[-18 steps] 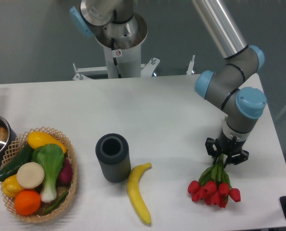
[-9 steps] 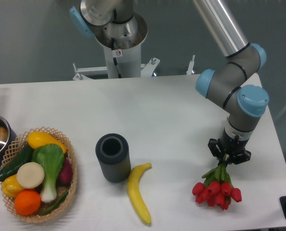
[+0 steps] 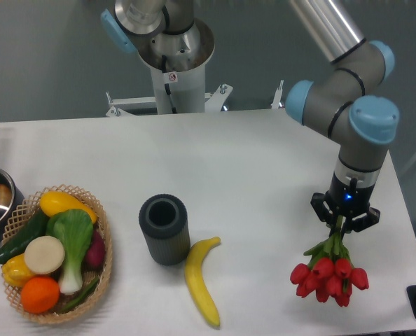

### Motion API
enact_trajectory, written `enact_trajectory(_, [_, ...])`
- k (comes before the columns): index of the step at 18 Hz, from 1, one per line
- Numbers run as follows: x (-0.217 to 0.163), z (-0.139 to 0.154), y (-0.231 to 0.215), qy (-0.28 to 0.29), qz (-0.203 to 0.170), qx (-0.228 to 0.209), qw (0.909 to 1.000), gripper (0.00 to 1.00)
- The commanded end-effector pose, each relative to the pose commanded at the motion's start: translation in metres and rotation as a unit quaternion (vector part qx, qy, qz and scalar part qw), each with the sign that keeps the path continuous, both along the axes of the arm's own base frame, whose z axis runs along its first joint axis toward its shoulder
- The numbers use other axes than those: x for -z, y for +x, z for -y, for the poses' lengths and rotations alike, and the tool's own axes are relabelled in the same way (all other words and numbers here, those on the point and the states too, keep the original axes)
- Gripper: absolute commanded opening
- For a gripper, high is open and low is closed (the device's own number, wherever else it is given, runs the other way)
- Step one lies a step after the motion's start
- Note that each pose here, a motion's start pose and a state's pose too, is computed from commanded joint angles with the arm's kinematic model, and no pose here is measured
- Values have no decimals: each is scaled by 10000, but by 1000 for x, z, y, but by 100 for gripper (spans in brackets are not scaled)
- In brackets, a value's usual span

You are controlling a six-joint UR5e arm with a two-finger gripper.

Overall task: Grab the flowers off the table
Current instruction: 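Lift the gripped red tulips up off the table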

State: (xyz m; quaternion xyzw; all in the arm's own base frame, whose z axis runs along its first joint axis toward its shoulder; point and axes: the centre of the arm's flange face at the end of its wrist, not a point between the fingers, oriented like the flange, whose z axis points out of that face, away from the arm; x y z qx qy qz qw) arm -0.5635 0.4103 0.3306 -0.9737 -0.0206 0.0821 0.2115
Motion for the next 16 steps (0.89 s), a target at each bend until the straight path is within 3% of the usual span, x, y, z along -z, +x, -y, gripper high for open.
enact_trajectory(8, [-84, -8, 38, 1128, 206, -305, 9929, 25])
enact_trajectory(16, [-122, -1, 44, 1883, 354, -140, 9814, 25])
